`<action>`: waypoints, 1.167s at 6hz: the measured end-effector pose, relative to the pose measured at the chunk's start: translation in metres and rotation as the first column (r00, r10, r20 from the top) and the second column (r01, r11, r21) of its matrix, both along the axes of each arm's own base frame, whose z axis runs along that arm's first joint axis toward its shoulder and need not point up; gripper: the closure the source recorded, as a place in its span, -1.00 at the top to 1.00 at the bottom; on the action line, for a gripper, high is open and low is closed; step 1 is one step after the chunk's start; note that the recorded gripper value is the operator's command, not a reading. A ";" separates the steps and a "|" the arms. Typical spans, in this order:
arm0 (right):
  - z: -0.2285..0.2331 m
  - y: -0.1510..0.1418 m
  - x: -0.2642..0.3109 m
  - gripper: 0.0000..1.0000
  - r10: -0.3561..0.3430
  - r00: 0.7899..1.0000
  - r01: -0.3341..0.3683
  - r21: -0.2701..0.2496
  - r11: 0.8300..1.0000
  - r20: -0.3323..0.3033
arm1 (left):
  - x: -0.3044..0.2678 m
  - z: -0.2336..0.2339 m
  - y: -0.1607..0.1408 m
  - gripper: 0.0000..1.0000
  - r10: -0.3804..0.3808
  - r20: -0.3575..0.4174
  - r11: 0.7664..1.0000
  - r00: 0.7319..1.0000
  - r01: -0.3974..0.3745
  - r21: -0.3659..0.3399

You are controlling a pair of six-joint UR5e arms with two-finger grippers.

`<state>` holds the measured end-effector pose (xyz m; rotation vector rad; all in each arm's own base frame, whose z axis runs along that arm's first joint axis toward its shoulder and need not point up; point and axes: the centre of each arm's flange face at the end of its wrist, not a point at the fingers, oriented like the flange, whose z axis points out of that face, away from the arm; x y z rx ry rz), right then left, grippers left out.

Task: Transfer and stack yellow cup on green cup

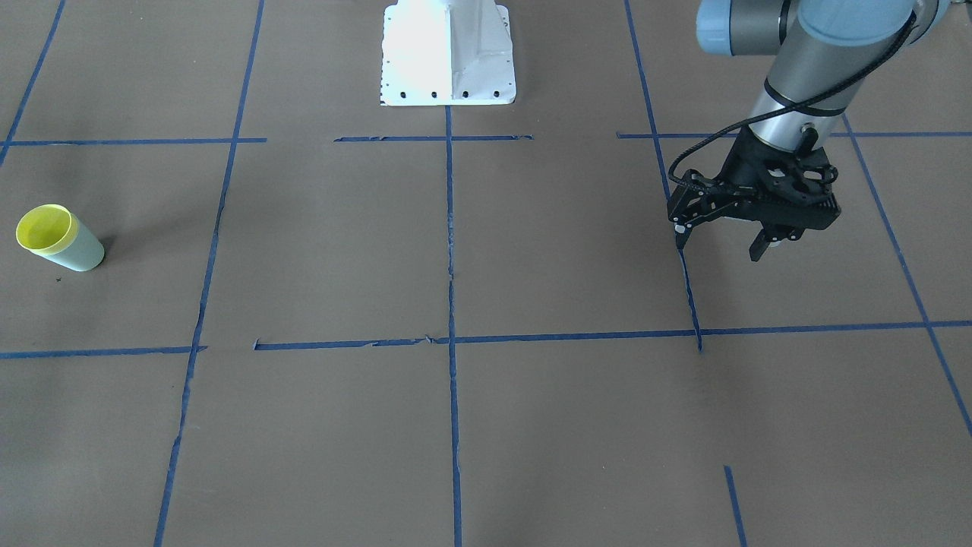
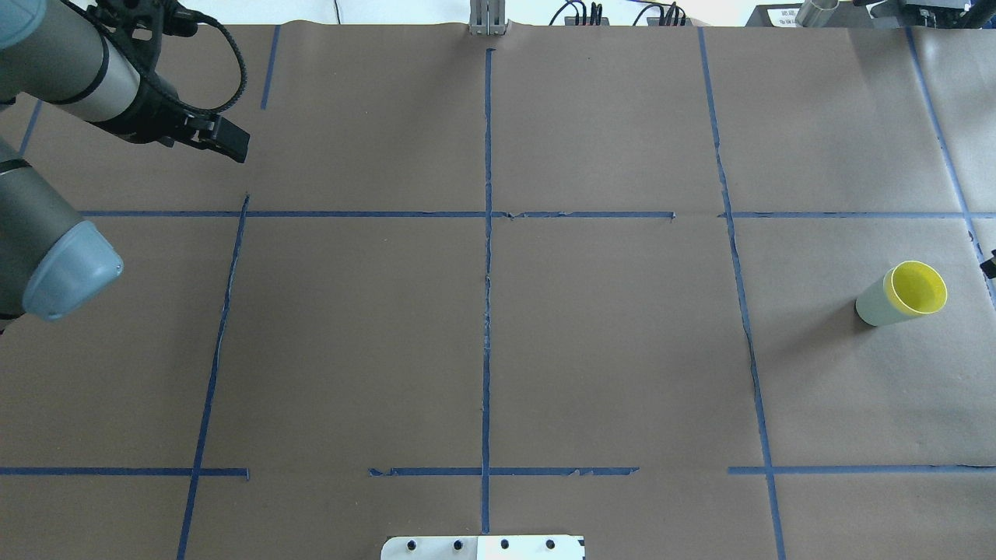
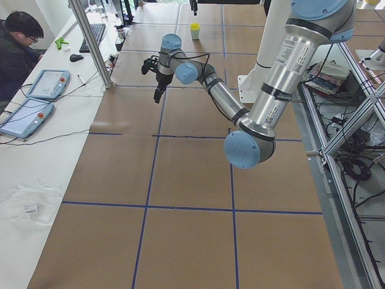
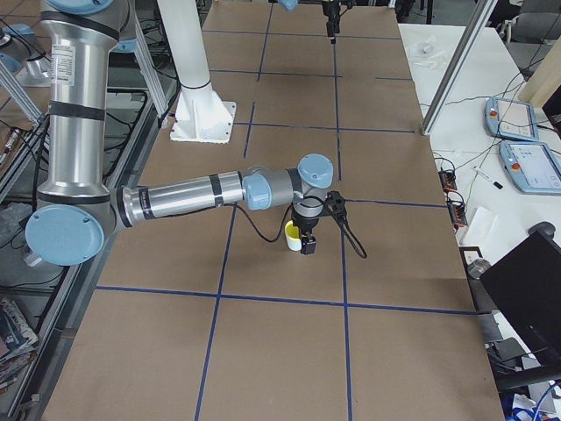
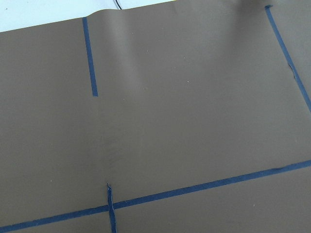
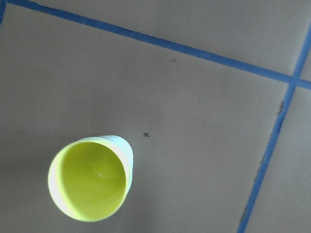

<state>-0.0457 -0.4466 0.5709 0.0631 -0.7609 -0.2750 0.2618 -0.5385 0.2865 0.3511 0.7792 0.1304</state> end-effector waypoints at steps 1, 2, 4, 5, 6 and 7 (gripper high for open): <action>0.018 0.015 0.035 1.00 0.034 0.999 -0.034 -0.006 0.999 -0.010 | -0.030 0.020 -0.012 1.00 0.074 0.074 0.997 0.995 -0.074 0.005; 0.035 0.033 0.069 1.00 0.083 0.996 -0.084 -0.026 0.996 -0.019 | -0.075 0.043 -0.029 1.00 0.166 0.147 0.986 0.975 -0.168 0.000; 0.047 0.051 0.095 1.00 0.147 0.989 -0.147 -0.064 0.987 -0.019 | -0.164 0.125 -0.046 1.00 0.248 0.133 0.967 0.960 -0.237 -0.092; 0.047 0.051 0.096 1.00 0.155 0.988 -0.156 -0.068 0.985 -0.018 | -0.209 0.174 -0.035 1.00 0.228 0.117 0.968 0.967 -0.212 -0.133; 0.047 0.051 0.097 1.00 0.159 0.987 -0.159 -0.068 0.985 -0.017 | -0.242 0.215 -0.014 1.00 0.215 0.094 0.966 0.972 -0.197 -0.170; 0.046 0.051 0.097 1.00 0.160 0.987 -0.161 -0.067 0.985 -0.016 | -0.258 0.257 0.018 1.00 0.214 0.064 0.956 0.975 -0.195 -0.220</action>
